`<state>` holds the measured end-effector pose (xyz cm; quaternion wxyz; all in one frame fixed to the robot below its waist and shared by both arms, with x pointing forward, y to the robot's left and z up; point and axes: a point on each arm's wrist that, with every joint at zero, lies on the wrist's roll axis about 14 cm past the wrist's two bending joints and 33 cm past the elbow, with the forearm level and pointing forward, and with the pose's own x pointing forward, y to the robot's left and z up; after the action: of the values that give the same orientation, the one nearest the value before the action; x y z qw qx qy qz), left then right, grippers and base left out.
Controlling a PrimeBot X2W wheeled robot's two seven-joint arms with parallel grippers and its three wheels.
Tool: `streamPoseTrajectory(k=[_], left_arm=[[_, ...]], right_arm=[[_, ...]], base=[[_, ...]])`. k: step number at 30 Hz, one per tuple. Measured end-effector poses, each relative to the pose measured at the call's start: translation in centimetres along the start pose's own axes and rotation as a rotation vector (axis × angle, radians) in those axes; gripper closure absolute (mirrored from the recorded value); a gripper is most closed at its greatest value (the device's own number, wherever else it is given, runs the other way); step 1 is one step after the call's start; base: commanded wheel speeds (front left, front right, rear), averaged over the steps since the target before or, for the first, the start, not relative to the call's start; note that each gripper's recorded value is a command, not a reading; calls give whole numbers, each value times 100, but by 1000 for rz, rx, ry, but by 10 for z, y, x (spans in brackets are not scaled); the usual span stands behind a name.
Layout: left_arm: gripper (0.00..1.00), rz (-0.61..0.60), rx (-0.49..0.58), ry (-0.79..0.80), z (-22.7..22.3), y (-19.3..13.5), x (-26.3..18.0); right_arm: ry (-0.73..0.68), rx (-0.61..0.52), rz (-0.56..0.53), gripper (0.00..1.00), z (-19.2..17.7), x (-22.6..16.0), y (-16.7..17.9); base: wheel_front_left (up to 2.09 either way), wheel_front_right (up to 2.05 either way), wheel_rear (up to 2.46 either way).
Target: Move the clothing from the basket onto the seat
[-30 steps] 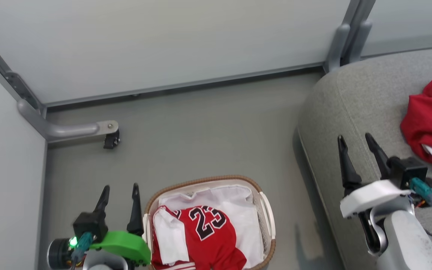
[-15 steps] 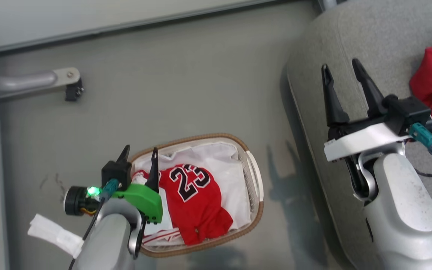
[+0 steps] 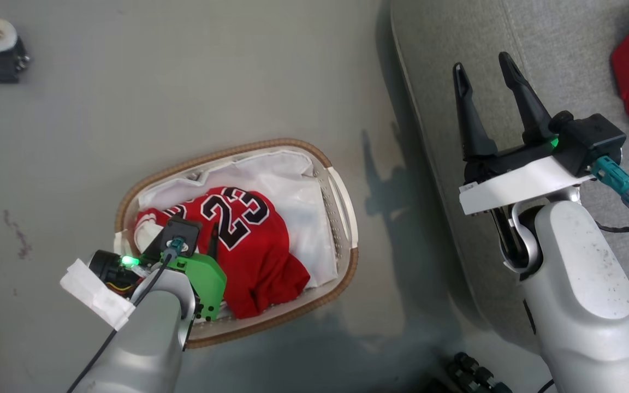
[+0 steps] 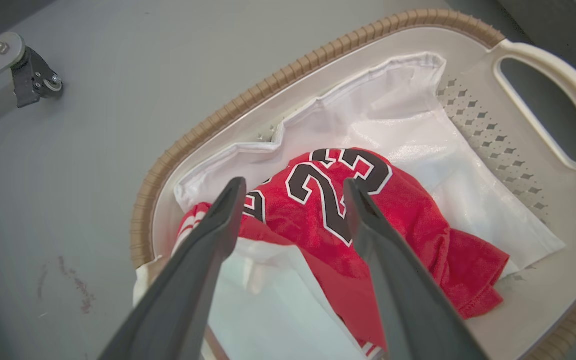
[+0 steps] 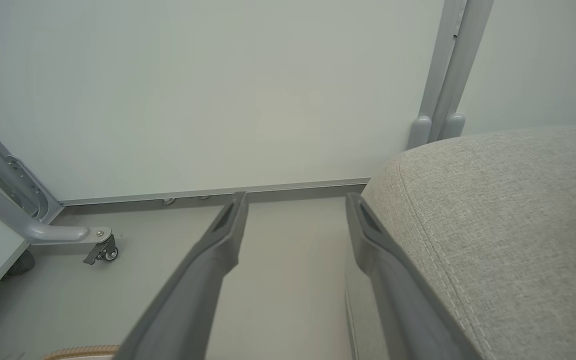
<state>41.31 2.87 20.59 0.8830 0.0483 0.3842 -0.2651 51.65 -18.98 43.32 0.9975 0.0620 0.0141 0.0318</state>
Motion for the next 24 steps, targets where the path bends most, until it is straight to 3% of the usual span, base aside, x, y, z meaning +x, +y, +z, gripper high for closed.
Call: streamPoseTrajectory(k=[5,15,24], left_arm=[[0,-8,24,157,-38,-1,14],[0,-120,203,394,-87,-15,33],[0,-157,298,443,-102,-8,56]], right_arm=[[45,4,-17,0,-22,2,-8],[96,5,-23,0,-53,10,-15],[108,11,-21,0,-69,20,-19]], base=[[0,0,0],[0,0,0],[0,0,0]])
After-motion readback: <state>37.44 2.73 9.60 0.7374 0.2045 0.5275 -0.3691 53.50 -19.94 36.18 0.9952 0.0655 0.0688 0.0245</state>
